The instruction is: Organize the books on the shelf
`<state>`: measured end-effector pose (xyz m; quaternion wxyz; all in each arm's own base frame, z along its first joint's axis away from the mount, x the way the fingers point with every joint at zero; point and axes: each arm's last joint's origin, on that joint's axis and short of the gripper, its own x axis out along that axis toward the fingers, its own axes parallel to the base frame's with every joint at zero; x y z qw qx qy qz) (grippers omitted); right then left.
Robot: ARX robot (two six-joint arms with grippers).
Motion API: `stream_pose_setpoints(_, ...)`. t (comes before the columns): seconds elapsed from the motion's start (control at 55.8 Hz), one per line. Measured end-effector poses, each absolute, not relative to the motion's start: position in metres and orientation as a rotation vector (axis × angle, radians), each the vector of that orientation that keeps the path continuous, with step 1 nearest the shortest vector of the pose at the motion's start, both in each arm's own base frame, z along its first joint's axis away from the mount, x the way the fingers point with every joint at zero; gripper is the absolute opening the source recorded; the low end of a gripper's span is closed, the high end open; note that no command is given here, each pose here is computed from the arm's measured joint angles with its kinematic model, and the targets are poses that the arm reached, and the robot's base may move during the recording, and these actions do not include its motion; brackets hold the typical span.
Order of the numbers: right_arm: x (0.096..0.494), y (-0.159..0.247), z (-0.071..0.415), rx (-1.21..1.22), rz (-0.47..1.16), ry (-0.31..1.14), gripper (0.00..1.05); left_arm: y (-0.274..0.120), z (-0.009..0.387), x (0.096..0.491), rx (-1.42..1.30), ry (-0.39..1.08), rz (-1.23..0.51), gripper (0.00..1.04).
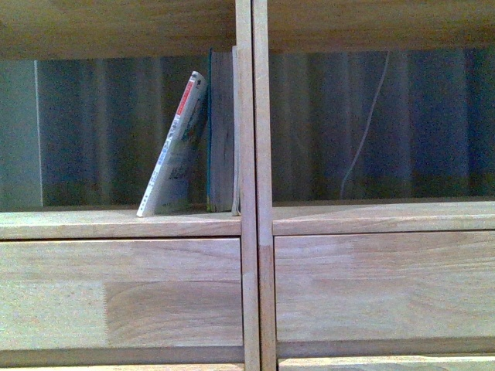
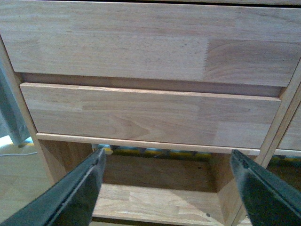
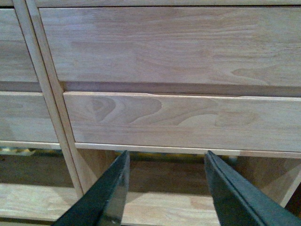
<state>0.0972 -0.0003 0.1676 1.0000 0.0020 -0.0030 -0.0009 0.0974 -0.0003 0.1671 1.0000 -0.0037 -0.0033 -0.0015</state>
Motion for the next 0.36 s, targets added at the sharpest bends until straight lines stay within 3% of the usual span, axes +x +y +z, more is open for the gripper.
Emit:
stream_pose_setpoints(0.09, 0.0972, -0.0003, 0.1676, 0.004, -0.002, -0.006, 0.85, -0.0003, 0.1671, 0.0974, -0.005, -0.007, -0.003, 0.99)
stream_pose_setpoints(0.197, 0.0972, -0.0003, 0.1676, 0.004, -0.002, -0.006, 0.99, -0.0003, 0.1671, 0.0974, -0.005, -0.007, -0.003, 0.97)
stream_pose_setpoints(0.358, 0.0972, -0.0003, 0.1676, 0.004, -0.002, -0.006, 0.98, -0.0003, 0.1671, 0.0974, -0.005, -0.007, -0.003, 0.97)
